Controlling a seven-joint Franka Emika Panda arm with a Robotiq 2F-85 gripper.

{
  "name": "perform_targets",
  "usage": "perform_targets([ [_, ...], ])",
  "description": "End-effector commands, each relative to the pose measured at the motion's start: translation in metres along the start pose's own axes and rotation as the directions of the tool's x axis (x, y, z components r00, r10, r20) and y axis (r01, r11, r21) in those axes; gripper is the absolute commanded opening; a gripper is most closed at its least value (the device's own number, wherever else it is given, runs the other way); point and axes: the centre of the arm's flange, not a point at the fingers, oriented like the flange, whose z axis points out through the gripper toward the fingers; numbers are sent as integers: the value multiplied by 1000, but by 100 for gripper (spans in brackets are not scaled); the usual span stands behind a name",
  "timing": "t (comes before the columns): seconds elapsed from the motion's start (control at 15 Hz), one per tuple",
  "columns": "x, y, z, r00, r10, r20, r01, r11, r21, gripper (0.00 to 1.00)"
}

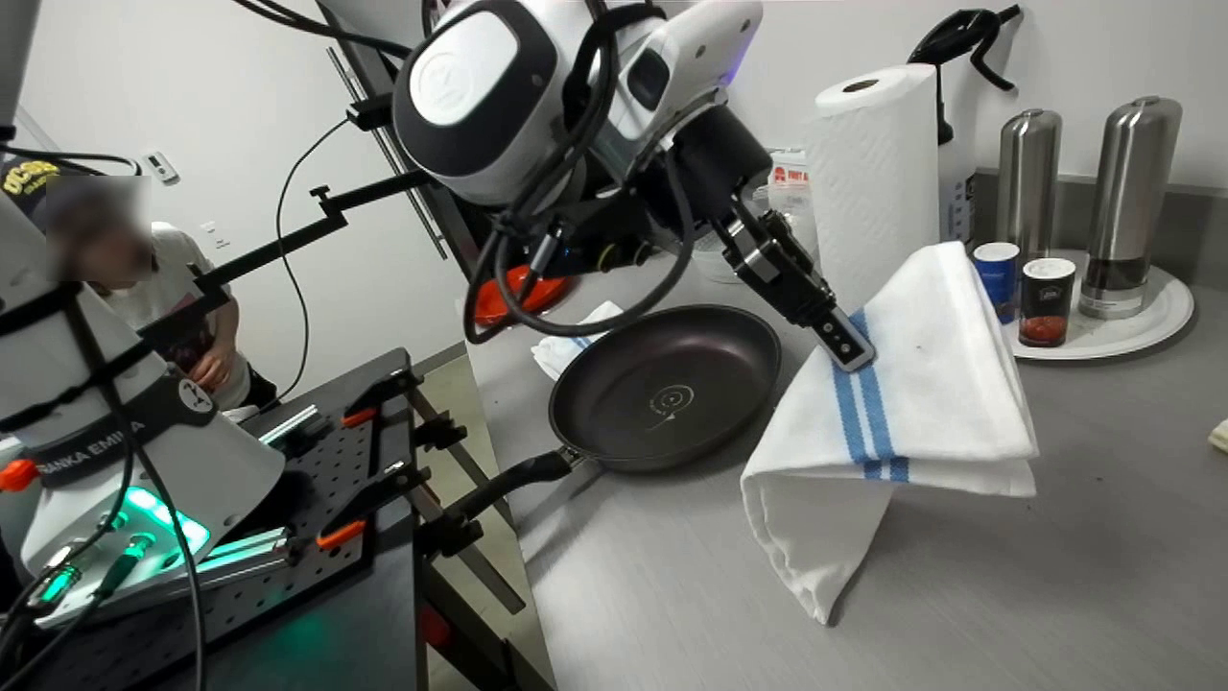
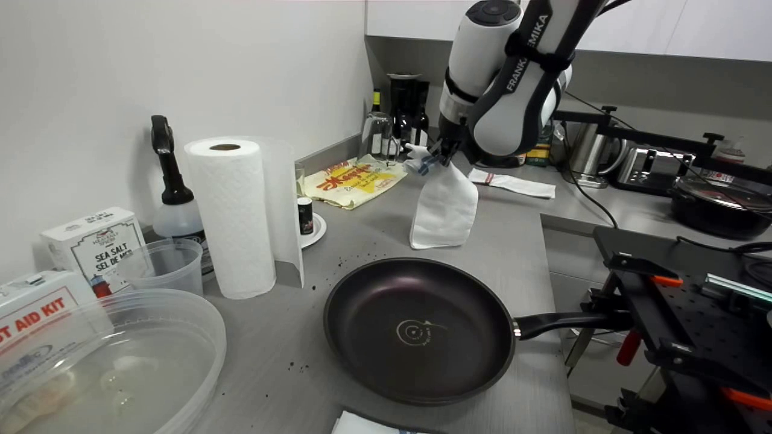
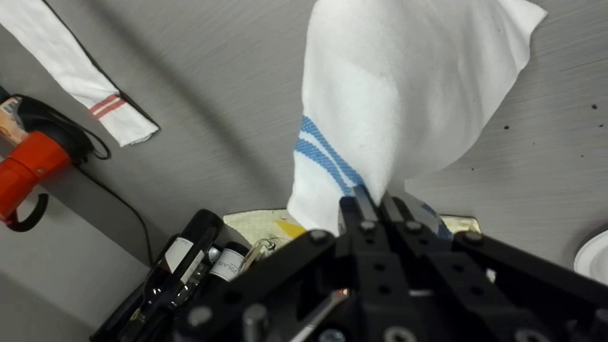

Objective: Pick up the cloth from the counter and wipe the pan

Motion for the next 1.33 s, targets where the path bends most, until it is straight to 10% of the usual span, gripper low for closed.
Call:
perform_targets([
  [0.0,18,-18,20,998,35,-46,-35,999,9,1],
  [0.67,64,-7,27,989,75,-128,-77,997,-13,1],
  [1.27,-22,-31,60,995,77,71,-80,996,44,1],
])
